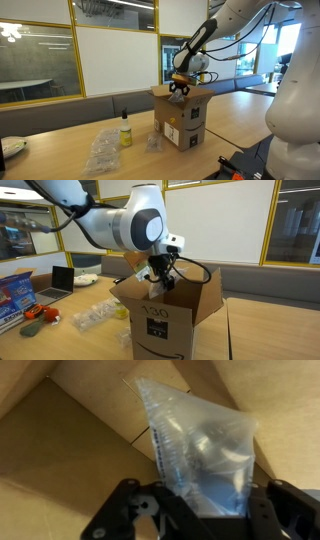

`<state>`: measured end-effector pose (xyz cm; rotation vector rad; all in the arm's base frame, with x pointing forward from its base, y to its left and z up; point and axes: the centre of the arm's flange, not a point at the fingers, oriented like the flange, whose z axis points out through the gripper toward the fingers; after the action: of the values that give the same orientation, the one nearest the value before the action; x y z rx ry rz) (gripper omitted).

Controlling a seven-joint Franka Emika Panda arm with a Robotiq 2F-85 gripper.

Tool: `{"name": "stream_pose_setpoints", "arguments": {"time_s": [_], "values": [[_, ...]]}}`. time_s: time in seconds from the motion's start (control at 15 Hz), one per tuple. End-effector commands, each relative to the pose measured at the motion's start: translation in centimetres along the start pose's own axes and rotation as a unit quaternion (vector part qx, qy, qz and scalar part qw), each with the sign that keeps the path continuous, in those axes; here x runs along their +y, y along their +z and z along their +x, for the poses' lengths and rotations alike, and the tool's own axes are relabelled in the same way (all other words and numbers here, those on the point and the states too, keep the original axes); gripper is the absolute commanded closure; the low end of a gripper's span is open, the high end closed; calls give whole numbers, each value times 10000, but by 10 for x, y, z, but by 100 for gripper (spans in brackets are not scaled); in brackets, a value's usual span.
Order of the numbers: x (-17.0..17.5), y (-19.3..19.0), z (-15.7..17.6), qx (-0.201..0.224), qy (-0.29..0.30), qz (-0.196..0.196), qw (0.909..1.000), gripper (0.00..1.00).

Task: Put the objects on the table in the box

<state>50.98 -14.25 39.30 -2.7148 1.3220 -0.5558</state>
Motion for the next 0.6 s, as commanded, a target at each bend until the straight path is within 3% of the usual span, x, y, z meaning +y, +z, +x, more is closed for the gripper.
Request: {"name": "stream_pose_setpoints", "arguments": {"time_s": [0.0,0.4,0.53], "values": [[-9,30,24,-302,33,179,9994,49],[-9,41,26,-459,106,221,9986,4],[-8,35,25,-414,124,205,9989,0]]}}
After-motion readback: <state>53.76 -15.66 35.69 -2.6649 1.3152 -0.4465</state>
